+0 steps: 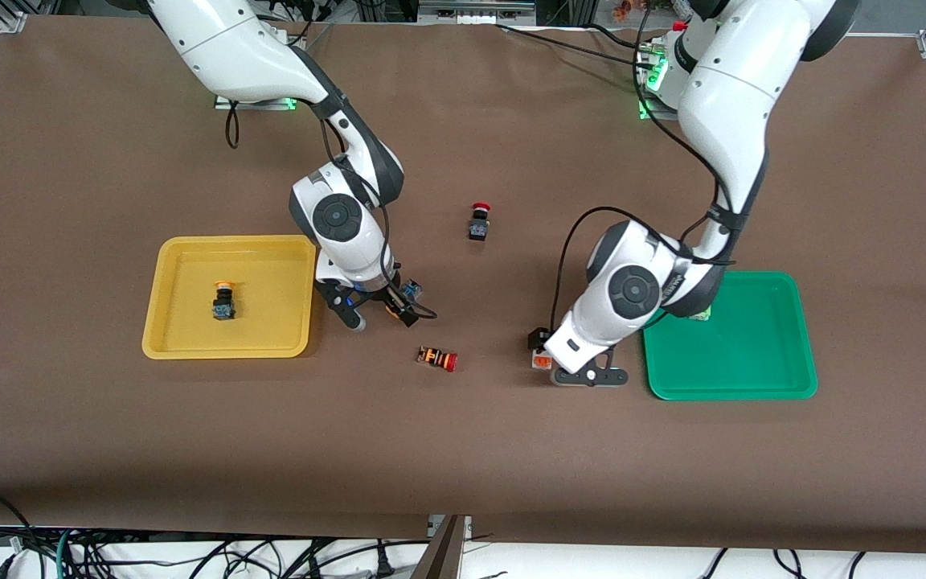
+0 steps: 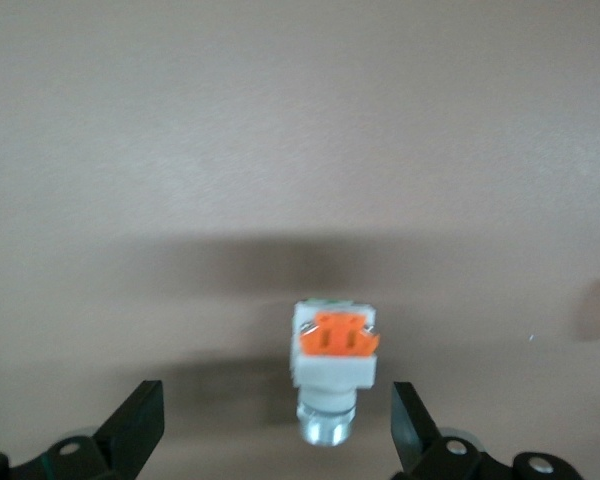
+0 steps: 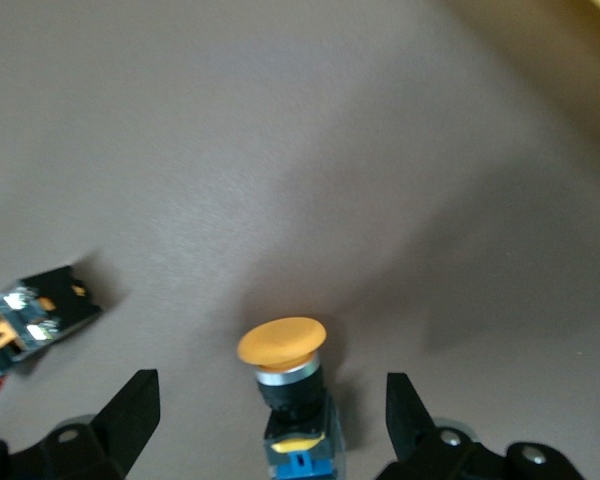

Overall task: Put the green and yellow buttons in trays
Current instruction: 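Place the blue button in the yellow tray while the left gripper places the switch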

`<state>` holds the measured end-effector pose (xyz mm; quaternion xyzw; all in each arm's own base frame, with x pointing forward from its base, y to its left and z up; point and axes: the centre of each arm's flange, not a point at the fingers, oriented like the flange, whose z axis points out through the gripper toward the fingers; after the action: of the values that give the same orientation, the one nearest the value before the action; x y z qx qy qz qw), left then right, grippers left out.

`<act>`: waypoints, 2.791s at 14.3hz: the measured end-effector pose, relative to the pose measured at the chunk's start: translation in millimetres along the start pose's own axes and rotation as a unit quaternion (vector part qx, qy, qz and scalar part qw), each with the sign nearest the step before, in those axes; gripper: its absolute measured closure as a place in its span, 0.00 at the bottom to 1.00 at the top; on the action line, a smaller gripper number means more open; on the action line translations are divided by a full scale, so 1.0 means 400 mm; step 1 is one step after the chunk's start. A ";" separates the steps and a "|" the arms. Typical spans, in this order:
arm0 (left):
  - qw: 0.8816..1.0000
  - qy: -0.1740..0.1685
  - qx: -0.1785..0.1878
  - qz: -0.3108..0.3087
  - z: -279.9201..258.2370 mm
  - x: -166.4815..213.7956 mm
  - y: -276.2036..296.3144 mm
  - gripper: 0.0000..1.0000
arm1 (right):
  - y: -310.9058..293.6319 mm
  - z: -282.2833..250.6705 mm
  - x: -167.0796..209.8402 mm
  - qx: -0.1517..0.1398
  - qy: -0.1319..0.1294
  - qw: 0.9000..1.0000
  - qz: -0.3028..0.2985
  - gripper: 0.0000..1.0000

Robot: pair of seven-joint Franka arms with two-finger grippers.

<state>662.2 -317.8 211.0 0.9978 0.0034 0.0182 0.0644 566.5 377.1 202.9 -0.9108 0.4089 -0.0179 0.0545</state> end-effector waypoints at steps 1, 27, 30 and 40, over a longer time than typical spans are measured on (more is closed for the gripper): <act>1.000 0.005 -0.002 0.000 0.016 -0.002 0.006 0.00 | 0.001 0.014 -0.005 0.000 0.000 1.000 0.005 0.00; 0.972 -0.127 0.074 0.186 -0.313 0.105 -0.625 0.59 | 0.152 -0.213 0.484 -0.061 -0.014 0.975 -0.215 0.67; 0.958 -0.164 0.075 0.224 -0.193 0.084 -0.753 0.59 | 0.249 -0.200 0.587 -0.061 -0.036 0.961 -0.267 0.67; 0.961 -0.108 0.083 0.240 -0.355 0.080 -0.642 0.01 | 0.387 -0.055 0.547 -0.038 -0.015 0.955 -0.294 0.51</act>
<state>687.7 -44.8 319.9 0.9673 -0.2412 -0.0747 -0.0251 595.3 109.7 204.7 -0.9923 0.1228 -0.0035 0.0187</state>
